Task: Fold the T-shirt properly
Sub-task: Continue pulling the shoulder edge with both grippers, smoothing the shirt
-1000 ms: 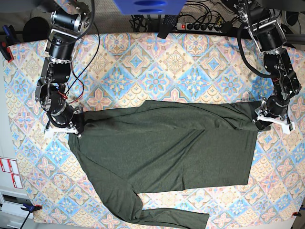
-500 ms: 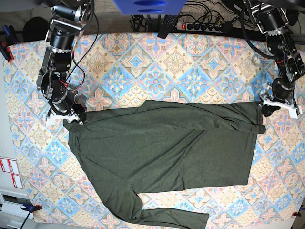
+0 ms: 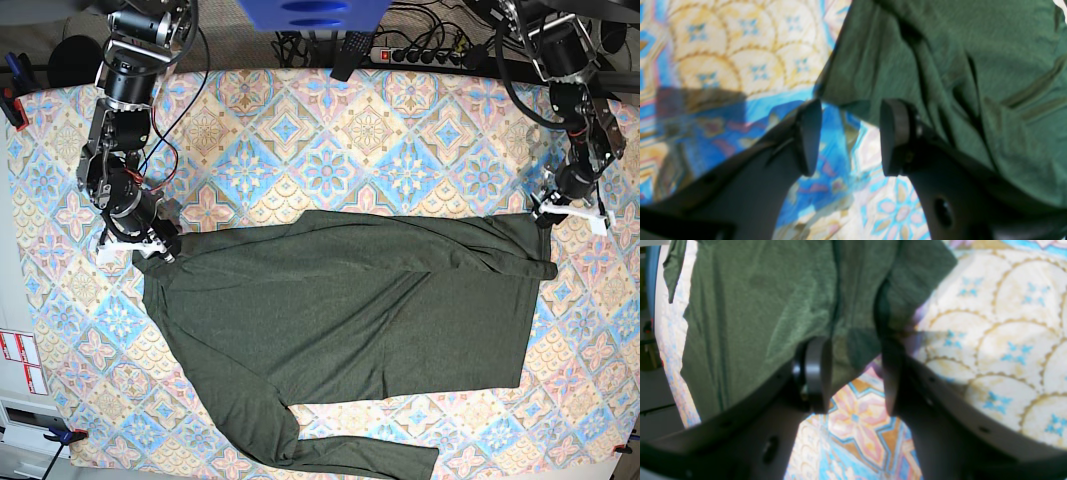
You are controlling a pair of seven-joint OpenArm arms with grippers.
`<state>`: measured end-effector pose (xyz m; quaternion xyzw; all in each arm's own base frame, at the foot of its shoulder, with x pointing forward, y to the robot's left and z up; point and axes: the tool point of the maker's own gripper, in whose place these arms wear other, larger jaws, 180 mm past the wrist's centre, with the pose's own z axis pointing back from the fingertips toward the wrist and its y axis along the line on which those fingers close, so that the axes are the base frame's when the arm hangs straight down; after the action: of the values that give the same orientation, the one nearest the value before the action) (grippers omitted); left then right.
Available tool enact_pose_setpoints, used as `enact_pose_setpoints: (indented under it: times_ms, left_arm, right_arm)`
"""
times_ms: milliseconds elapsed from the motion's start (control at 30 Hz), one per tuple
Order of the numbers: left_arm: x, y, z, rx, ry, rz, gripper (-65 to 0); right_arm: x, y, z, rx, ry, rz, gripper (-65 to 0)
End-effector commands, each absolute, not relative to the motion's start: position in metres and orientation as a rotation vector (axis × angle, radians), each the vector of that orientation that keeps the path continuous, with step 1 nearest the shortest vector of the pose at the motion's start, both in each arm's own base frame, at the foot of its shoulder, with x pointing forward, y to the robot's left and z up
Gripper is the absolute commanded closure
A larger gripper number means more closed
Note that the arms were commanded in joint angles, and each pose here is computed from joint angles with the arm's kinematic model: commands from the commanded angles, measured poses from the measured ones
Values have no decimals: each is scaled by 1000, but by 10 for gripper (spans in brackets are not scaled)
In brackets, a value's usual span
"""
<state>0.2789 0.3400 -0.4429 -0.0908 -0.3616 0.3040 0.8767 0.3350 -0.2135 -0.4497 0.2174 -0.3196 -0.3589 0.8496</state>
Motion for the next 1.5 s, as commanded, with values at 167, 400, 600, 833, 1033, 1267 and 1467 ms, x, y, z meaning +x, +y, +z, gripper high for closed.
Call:
enact_pose_setpoints:
  times_ms: [167,400,600,833,1033,1267,1467]
  left_arm:
    - [290,346,-446,-208,-760,668,-287]
    - [285,345,-459,-218,-727,699,-287]
    - [292,333,-471,-250,-717,738,-281]
    - [311,305,-470,-295,-710,673,-148]
    - [312,309,-467,-290,-720,674,0]
    - [310,310,-468,-286,-716,674,0]
    - [309,310,-469,-286,-714,674,0]
  right_arm:
    - [347,-221,-434,466,-728,-744,-232]
    - [347,-221,-434,466,-728,-744,-232]
    - [347,-220,-434,466,-726,-744,-232]
    - [340,-220,-440,460,-708,-749,-232]
    - [333,-243,-441,440,-725,-820,-232]
    - [333,-248,-441,440,-728,-840,-263]
    - [333,-247,-442,441,-723,-842,-311]
